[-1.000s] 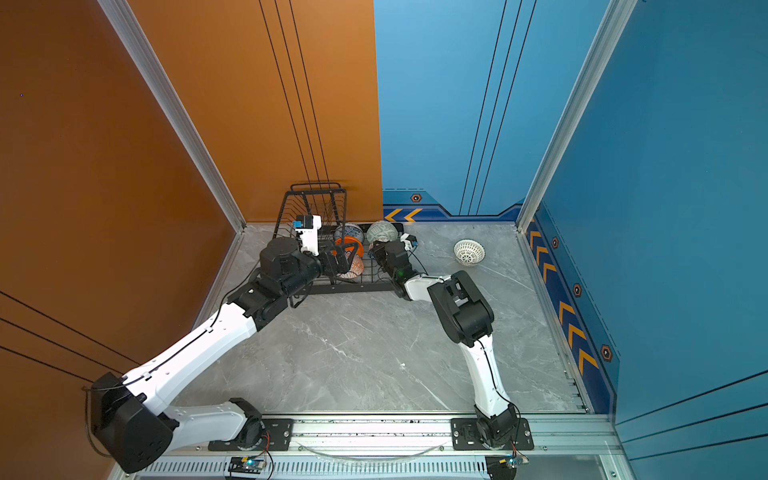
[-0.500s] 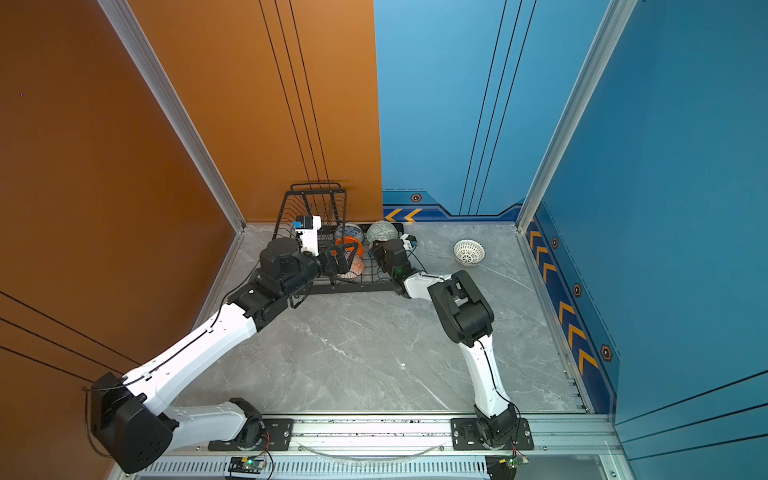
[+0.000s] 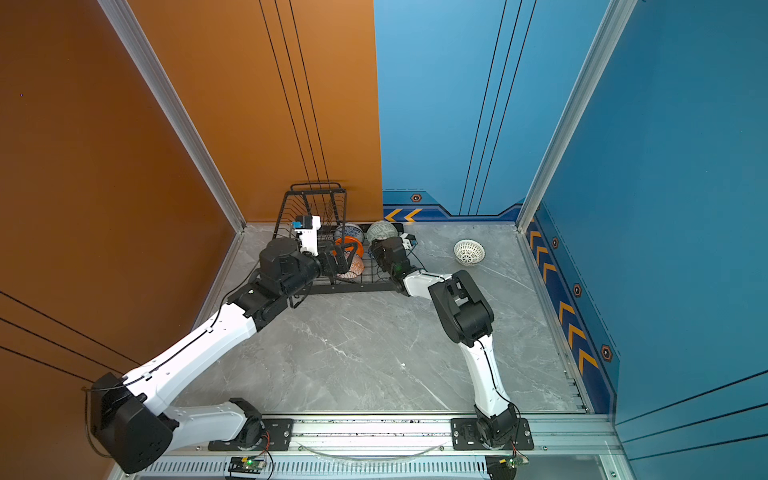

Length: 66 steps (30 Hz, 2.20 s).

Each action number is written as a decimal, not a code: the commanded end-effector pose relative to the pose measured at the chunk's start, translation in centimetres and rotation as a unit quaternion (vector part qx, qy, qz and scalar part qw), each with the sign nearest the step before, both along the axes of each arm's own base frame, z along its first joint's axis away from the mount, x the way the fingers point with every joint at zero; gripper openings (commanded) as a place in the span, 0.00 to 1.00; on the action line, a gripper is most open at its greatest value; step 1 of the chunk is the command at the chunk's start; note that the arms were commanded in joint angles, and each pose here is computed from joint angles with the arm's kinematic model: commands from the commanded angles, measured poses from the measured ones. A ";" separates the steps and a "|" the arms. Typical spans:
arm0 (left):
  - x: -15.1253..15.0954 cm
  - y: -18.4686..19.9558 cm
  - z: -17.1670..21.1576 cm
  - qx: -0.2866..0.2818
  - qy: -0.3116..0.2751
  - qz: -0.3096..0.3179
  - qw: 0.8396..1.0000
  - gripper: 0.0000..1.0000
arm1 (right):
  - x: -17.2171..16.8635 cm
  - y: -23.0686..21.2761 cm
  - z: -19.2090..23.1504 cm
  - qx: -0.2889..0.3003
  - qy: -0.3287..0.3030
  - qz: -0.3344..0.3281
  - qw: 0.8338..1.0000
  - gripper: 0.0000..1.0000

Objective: Load the bowls into the dish rack

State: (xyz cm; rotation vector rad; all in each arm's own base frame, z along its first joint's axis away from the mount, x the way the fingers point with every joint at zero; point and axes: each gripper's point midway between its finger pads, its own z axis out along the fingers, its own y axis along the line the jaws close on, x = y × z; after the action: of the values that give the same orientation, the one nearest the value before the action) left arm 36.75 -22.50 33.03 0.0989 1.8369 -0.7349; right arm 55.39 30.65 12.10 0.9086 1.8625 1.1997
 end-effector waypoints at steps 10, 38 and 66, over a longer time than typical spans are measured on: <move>-0.7 0.4 1.0 -0.007 -0.015 0.000 1.000 0.98 | -0.1 0.0 2.2 -0.019 -0.015 0.016 1.000 0.49; -4.0 0.4 2.2 0.012 -0.007 -0.004 1.000 0.98 | -5.5 -4.2 12.2 -0.067 -0.087 0.049 0.993 1.00; -3.6 -12.8 -2.8 0.078 0.006 -0.107 0.991 0.98 | -9.8 -28.0 9.6 -0.537 0.104 0.075 0.834 1.00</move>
State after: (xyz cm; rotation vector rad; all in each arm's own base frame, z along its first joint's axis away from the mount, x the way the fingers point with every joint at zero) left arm 32.42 -34.45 28.38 0.4034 1.9792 -0.7390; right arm 45.67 3.72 22.17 0.3014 2.2833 0.0721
